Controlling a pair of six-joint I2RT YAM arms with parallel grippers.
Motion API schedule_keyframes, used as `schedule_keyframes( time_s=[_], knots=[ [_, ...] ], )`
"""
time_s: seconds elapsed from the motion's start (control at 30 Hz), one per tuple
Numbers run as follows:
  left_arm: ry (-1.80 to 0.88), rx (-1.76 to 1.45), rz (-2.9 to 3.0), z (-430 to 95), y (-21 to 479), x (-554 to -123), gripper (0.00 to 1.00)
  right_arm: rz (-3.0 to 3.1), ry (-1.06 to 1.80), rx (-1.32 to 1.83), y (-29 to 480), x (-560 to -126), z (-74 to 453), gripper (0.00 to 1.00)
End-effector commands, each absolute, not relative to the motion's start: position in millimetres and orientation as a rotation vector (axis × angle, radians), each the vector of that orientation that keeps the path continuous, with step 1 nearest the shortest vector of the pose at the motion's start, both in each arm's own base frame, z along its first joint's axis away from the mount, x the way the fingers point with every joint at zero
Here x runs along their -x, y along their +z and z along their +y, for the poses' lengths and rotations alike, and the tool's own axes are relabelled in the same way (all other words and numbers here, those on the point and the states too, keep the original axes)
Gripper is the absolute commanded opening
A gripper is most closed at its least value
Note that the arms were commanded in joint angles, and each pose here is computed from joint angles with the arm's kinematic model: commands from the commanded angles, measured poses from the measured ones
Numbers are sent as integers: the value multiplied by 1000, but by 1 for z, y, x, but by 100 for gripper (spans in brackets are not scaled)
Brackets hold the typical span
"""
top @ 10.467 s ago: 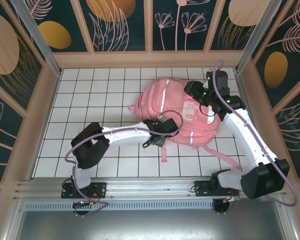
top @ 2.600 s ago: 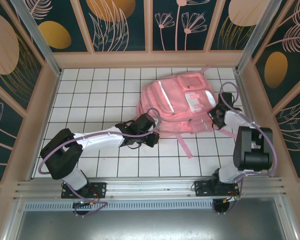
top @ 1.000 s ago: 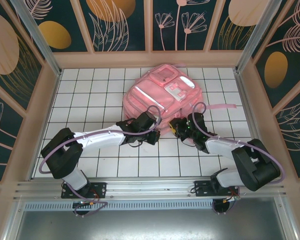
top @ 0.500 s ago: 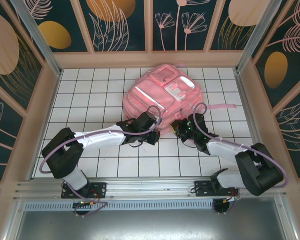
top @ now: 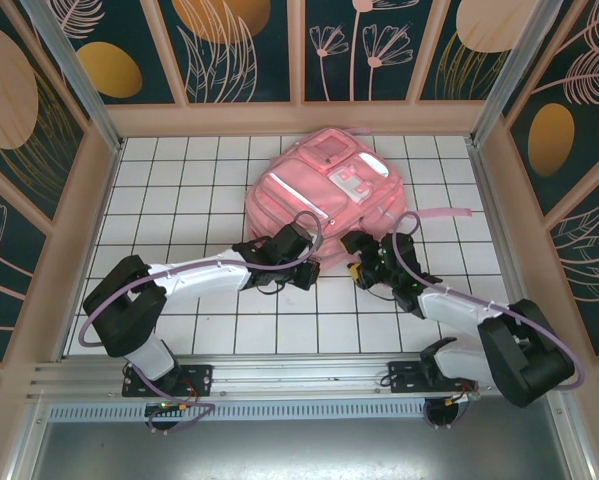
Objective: Pack books, pencil case, and school supplies into a backpack
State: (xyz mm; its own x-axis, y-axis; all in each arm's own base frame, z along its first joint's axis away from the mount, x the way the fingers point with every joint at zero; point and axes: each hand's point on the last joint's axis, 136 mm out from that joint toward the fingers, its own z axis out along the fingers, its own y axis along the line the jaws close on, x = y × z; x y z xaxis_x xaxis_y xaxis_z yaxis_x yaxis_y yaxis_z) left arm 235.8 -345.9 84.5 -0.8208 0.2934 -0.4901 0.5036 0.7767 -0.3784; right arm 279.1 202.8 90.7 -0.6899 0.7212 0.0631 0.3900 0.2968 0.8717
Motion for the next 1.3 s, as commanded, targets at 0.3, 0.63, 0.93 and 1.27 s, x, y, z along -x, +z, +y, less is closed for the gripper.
schedule_keyframes(
  time_s=[0.3,0.63,0.93,1.27],
  knots=[
    [-797,-619,2510,-360,104,-235,0,2132,1466,-955,104,-311,226,64],
    [-753,-610,2522,-353,101,-236,0,2148,1390,-967,102,-312,219,0],
    [-627,-589,2574,-336,81,-237,0,2195,1223,-1006,97,-303,195,0],
    [-584,-545,2587,-323,81,-242,0,2212,1146,-1026,91,-300,179,0]
  ],
)
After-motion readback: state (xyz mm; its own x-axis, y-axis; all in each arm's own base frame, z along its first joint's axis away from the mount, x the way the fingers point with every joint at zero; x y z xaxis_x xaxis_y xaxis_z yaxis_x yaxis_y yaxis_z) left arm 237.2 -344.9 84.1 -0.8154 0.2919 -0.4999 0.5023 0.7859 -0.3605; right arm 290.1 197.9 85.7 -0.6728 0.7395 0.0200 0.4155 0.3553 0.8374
